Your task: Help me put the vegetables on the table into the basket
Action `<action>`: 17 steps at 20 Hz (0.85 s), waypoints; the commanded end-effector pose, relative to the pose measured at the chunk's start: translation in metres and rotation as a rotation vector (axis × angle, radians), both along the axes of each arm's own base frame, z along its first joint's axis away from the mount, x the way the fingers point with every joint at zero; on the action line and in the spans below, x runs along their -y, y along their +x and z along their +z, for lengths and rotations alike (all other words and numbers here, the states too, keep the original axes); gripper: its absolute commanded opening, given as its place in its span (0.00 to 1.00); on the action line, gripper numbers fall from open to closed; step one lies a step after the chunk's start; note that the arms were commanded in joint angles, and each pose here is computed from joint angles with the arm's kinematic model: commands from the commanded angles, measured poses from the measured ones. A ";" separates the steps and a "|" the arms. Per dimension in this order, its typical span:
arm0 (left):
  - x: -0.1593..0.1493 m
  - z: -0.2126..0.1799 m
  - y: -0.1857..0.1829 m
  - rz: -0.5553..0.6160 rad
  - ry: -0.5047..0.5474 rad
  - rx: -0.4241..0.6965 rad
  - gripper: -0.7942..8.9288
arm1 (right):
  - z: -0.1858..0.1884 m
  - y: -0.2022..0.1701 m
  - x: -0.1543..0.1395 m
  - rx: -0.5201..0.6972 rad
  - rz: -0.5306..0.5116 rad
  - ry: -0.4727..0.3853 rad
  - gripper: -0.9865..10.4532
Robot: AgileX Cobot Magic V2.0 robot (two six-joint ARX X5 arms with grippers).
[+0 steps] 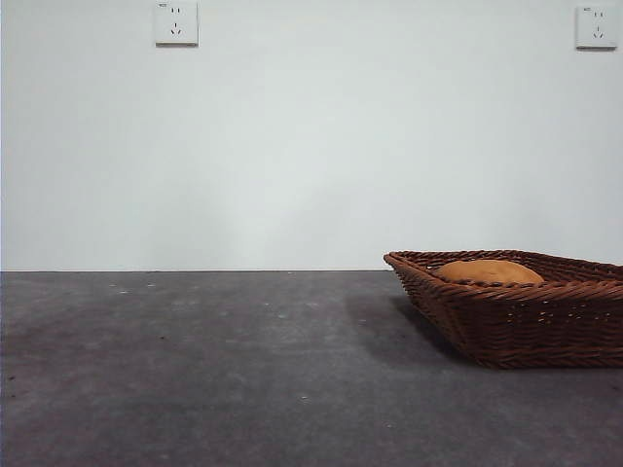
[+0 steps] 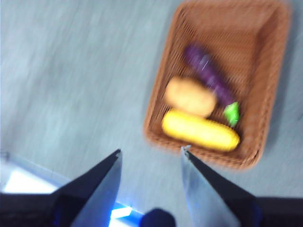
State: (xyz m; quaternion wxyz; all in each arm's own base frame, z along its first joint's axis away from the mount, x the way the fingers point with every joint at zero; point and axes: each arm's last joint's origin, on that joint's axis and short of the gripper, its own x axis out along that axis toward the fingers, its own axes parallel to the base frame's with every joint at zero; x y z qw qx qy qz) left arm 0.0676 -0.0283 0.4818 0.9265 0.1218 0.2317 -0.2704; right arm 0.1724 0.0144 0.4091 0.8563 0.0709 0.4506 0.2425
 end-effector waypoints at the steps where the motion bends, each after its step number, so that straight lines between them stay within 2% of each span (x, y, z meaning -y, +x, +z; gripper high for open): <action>1: 0.000 -0.001 0.001 0.008 -0.005 -0.006 0.07 | 0.002 -0.010 -0.004 0.014 0.047 -0.014 0.15; 2: 0.000 -0.001 0.001 0.008 -0.005 -0.007 0.07 | 0.003 -0.014 -0.006 0.027 0.058 -0.015 0.09; 3: 0.000 -0.001 0.001 0.009 -0.005 -0.007 0.07 | 0.004 -0.017 -0.006 0.036 0.056 -0.024 0.07; 8: 0.001 -0.001 0.002 0.009 -0.004 -0.009 0.08 | 0.004 -0.020 -0.002 0.048 -0.027 -0.148 0.07; 17: 0.002 -0.002 0.007 0.009 -0.001 -0.021 0.08 | 0.004 -0.019 -0.002 0.042 -0.036 -0.146 0.09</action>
